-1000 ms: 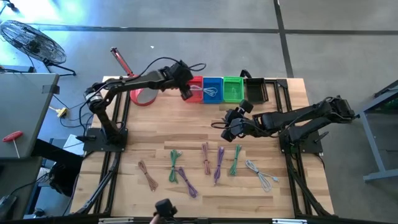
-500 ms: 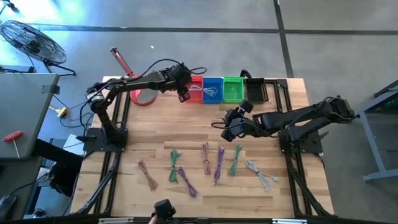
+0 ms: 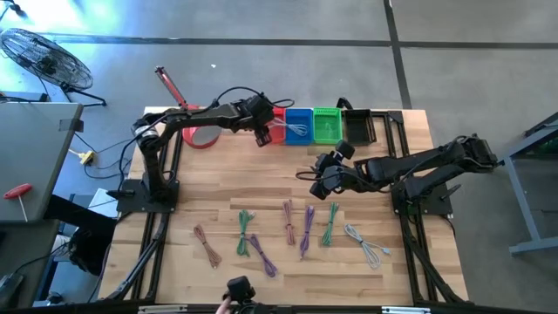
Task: Pick & Place USB Port
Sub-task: Put the right blue charger cable into the blue bin
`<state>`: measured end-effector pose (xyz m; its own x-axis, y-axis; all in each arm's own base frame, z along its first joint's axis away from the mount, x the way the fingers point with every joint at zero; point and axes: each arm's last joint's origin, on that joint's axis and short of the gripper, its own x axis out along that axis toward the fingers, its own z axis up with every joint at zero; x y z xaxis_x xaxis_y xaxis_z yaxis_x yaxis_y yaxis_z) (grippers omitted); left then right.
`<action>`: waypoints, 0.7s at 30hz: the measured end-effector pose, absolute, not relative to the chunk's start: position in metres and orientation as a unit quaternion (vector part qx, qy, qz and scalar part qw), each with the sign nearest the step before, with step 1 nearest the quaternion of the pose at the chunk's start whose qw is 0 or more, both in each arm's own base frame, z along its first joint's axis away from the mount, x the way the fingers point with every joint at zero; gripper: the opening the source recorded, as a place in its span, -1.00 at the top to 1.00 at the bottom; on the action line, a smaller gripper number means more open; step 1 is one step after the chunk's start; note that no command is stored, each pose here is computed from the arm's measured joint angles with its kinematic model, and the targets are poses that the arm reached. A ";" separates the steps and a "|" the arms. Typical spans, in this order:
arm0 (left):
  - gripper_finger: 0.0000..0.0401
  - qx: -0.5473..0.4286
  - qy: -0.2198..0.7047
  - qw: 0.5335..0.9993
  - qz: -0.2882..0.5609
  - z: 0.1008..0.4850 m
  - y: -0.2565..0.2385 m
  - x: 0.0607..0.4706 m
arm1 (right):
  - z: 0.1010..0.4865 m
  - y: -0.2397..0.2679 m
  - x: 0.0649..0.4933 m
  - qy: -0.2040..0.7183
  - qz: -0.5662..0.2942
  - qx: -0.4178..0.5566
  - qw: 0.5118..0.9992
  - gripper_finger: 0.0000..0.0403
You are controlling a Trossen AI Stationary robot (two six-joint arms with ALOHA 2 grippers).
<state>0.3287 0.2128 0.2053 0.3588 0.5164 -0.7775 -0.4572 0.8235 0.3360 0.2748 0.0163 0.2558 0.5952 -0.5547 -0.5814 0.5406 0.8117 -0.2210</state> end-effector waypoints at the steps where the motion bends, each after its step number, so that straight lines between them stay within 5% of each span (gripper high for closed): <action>1: 0.11 0.031 0.478 0.827 0.295 0.206 0.213 0.329 | 0.256 0.016 0.275 0.329 -0.307 -0.011 0.893 0.17; 21: 0.11 0.033 0.408 0.868 0.281 0.215 0.215 0.341 | 0.256 0.016 0.274 0.330 -0.311 -0.014 0.891 0.17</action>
<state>0.3412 0.2146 0.2152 0.5095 0.5146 -0.6896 -0.4604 0.8401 0.2867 0.2744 0.0159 0.2555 0.5880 -0.5641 -0.5797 0.5451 0.8058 -0.2313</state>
